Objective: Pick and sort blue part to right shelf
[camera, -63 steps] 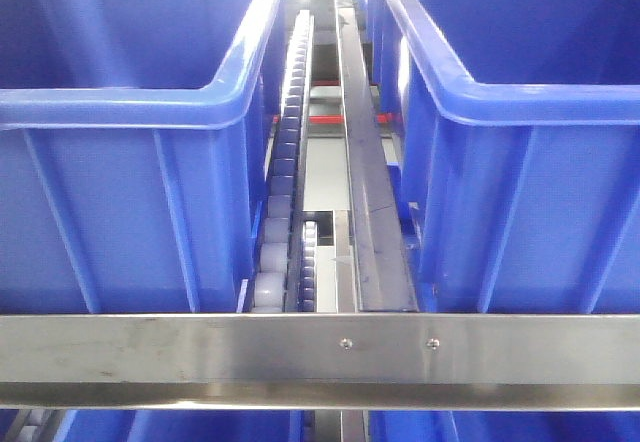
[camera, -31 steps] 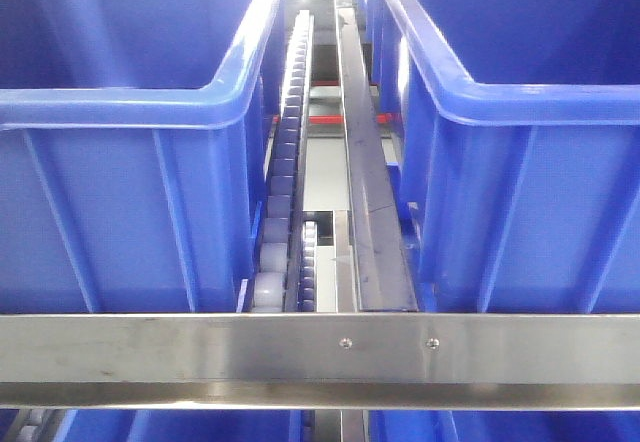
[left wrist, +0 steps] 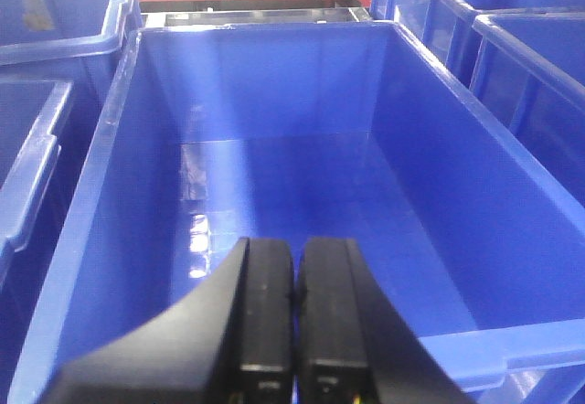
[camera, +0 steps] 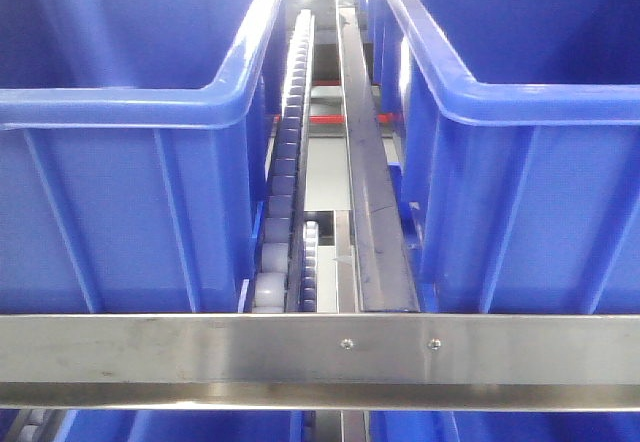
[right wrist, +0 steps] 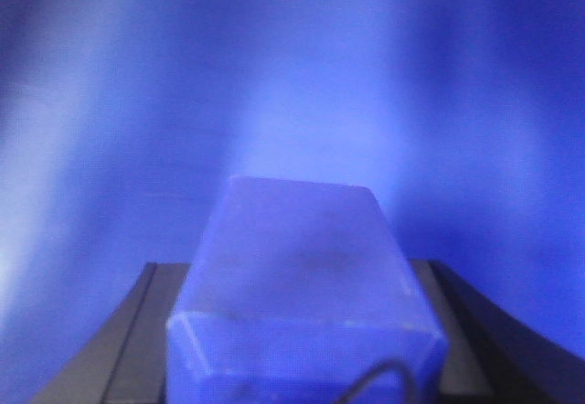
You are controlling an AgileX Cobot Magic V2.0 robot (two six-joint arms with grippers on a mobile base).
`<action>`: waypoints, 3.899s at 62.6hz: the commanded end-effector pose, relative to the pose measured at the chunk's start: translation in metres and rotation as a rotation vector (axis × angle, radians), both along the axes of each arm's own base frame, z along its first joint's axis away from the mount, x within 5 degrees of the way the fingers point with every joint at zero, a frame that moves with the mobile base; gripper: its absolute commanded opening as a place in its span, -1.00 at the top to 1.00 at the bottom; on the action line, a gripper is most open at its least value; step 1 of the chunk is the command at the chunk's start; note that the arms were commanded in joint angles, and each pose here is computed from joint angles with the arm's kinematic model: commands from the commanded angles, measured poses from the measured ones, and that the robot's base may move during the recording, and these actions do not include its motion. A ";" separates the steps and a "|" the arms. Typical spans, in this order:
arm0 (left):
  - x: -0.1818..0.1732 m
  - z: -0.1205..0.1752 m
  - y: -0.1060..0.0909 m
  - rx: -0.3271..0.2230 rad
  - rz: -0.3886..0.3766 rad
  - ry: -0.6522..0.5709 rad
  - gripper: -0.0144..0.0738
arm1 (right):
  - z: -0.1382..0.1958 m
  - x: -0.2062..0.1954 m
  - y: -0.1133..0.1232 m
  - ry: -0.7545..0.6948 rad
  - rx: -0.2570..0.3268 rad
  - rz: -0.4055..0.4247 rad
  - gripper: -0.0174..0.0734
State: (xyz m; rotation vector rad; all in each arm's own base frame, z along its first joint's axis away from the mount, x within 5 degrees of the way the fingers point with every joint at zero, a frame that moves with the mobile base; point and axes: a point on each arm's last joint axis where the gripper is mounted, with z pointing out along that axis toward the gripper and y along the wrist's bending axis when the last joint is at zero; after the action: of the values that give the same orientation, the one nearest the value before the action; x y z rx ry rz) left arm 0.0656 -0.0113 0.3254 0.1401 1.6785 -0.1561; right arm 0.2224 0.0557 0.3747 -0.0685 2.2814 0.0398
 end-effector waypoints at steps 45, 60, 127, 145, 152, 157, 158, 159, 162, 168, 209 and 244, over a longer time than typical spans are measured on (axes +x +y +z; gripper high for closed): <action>-0.001 0.015 -0.002 -0.060 -0.019 -0.084 0.39 | -0.122 0.149 -0.013 0.137 -0.057 -0.059 0.18; -0.001 0.015 -0.002 -0.060 -0.019 -0.084 0.39 | -0.108 0.155 -0.013 0.135 -0.061 -0.074 -0.70; -0.001 0.015 -0.002 -0.058 -0.018 -0.083 0.39 | -0.063 -0.093 -0.045 -0.379 0.028 -0.027 0.54; -0.001 0.015 -0.002 -0.058 -0.018 -0.083 0.39 | -0.065 -0.154 -0.054 -0.641 0.055 -0.018 0.54; -0.001 0.015 -0.002 -0.058 -0.018 -0.083 0.39 | -0.052 -0.174 -0.055 -0.810 0.082 0.000 0.54; -0.001 0.015 -0.002 -0.058 -0.018 -0.083 0.39 | -0.044 -0.182 -0.054 -0.916 0.098 0.020 0.54; -0.001 0.015 -0.002 -0.058 -0.018 -0.083 0.39 | -0.043 -0.183 -0.054 -0.931 0.100 0.024 0.54; -0.001 0.015 -0.002 -0.058 -0.018 -0.083 0.39 | -0.042 -0.183 -0.054 -0.943 0.101 0.027 0.54; -0.001 0.015 -0.002 -0.058 -0.018 -0.083 0.39 | -0.039 -0.184 -0.053 -0.983 0.108 0.039 0.54; -0.001 0.015 -0.002 -0.058 -0.018 -0.083 0.39 | -0.036 -0.185 -0.052 -1.010 0.114 0.047 0.54; -0.020 -0.009 0.009 -0.041 0.117 -0.196 0.39 | -0.036 -0.185 -0.052 -1.011 0.114 0.047 0.54; -0.010 -0.118 0.012 -0.039 0.205 -0.224 0.39 | -0.037 -0.185 -0.052 -1.007 0.113 0.046 0.54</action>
State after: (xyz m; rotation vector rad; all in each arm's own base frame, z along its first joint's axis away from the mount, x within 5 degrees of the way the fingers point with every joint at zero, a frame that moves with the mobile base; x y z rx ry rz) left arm 0.0563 0.0014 0.2066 -0.0397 1.5349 -0.0053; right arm 0.0403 0.0020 0.3227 -0.0354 1.3701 0.1338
